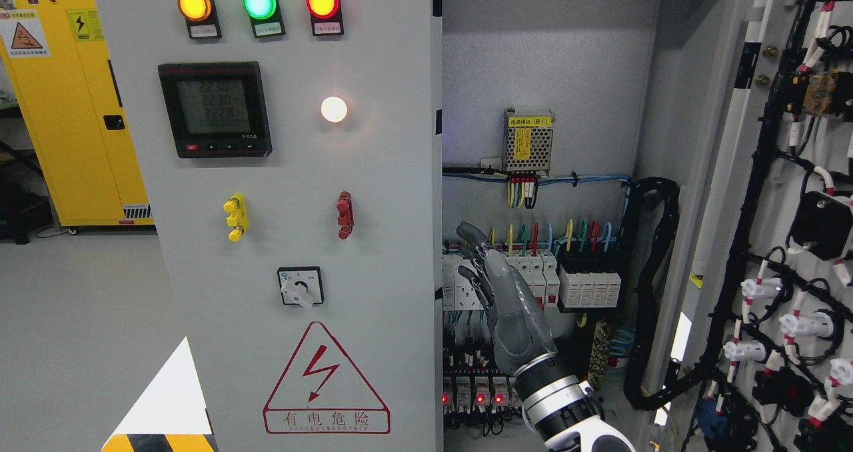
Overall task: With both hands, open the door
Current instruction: 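Raise the right hand into the cabinet opening toward the indicator-light door, then hook the right hand fingers behind the inner edge of the indicator-light door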
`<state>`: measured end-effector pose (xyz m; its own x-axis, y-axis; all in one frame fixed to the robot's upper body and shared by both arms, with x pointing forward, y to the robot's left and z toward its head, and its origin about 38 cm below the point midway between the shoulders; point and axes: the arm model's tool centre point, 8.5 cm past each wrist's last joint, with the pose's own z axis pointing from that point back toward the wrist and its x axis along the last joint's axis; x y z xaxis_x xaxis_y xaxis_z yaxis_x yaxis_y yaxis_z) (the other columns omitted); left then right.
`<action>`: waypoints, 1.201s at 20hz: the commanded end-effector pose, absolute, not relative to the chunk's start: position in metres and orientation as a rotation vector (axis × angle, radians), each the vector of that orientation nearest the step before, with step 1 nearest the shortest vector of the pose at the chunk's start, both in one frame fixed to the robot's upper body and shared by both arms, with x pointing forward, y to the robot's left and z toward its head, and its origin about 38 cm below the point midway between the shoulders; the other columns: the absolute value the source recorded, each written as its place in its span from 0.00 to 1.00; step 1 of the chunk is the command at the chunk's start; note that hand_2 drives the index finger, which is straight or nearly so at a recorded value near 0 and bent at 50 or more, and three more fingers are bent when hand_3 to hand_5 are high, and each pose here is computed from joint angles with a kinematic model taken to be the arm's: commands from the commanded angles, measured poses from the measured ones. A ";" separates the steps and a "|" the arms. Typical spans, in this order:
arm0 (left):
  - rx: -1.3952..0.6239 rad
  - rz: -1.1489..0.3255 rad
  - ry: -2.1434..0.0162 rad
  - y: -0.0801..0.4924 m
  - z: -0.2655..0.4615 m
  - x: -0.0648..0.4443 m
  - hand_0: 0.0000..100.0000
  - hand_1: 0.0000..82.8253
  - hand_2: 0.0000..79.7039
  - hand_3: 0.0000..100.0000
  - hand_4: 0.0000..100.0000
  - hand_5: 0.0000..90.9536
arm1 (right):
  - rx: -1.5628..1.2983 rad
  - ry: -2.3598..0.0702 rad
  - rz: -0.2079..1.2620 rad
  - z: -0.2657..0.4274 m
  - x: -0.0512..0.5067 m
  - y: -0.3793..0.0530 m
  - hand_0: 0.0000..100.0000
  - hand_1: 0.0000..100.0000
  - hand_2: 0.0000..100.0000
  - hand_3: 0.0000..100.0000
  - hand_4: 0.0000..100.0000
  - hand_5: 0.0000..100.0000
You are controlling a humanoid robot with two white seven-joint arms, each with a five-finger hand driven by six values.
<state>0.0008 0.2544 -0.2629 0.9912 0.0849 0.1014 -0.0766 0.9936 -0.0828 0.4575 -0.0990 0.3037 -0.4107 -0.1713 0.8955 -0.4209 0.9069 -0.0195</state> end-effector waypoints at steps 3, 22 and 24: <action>-0.104 0.084 -0.104 0.238 -0.264 0.001 0.00 0.00 0.00 0.00 0.00 0.00 | 0.431 -1.942 0.277 0.297 0.479 -0.093 0.22 0.00 0.00 0.00 0.00 0.00; -0.105 0.084 -0.104 0.237 -0.264 0.001 0.00 0.00 0.00 0.00 0.00 0.00 | 0.503 -1.904 0.285 0.325 0.496 -0.086 0.22 0.00 0.00 0.00 0.00 0.00; -0.106 0.085 -0.106 0.237 -0.264 0.001 0.00 0.00 0.00 0.00 0.00 0.00 | 0.516 -1.893 0.282 0.326 0.497 -0.085 0.22 0.00 0.00 0.00 0.00 0.00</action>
